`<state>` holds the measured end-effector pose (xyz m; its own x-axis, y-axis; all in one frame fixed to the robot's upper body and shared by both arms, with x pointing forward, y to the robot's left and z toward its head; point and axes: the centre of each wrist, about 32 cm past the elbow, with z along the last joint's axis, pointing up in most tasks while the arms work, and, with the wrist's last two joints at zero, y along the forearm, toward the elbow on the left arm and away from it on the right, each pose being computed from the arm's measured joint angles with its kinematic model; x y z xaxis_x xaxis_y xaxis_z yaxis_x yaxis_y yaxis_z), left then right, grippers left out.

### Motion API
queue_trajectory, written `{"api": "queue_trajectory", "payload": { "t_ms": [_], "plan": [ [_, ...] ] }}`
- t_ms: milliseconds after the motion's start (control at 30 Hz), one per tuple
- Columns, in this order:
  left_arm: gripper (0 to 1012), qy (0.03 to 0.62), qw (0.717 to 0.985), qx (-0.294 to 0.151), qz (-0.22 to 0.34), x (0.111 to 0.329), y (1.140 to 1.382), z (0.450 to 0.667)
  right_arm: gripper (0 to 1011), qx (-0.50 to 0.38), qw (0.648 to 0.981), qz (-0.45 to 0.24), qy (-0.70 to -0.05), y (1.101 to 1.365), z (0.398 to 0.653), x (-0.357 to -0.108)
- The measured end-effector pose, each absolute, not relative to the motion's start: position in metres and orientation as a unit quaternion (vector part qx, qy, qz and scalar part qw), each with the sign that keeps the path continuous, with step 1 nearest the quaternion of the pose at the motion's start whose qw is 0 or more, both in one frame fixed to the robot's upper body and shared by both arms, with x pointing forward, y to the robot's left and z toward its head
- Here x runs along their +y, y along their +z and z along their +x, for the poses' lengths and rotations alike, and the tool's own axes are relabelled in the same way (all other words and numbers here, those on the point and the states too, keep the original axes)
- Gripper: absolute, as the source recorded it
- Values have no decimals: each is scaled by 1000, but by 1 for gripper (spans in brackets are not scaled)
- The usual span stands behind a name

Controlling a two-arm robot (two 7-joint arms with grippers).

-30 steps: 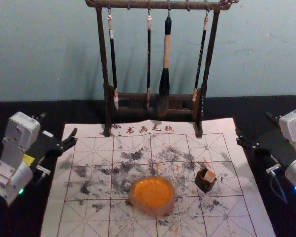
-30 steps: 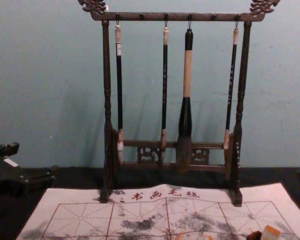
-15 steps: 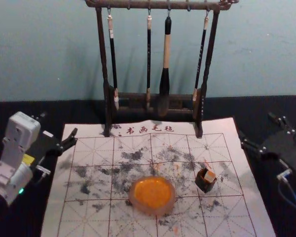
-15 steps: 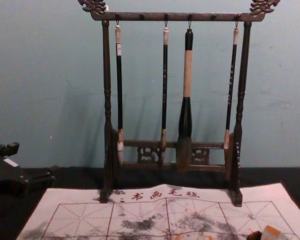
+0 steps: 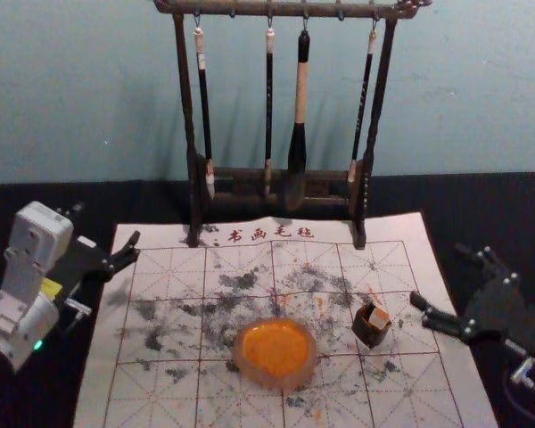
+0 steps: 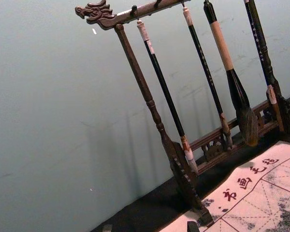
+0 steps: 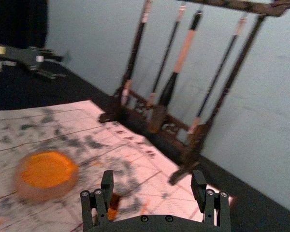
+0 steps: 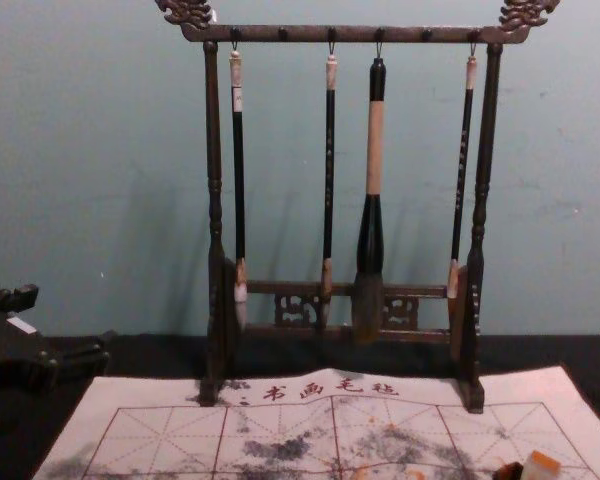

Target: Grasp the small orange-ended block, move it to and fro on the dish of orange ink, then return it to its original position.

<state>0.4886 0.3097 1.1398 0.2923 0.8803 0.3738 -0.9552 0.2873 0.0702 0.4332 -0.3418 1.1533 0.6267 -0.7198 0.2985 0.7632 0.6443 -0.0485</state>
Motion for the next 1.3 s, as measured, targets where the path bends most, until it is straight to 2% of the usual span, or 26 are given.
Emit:
{"api": "queue_trajectory", "payload": {
  "t_ms": [333, 633, 1300],
  "plan": [
    [1001, 580, 791, -132, 141, 310, 1140, 489, 1000, -117, 918, -102, -364, 1144, 429, -335],
    [1001, 580, 791, -132, 141, 310, 1140, 489, 1000, -94, 926, -132, -341, 1140, 437, -327],
    [1001, 580, 791, -132, 141, 310, 1140, 489, 1000, -53, 926, -153, -342, 1137, 459, -316]
  ]
}}
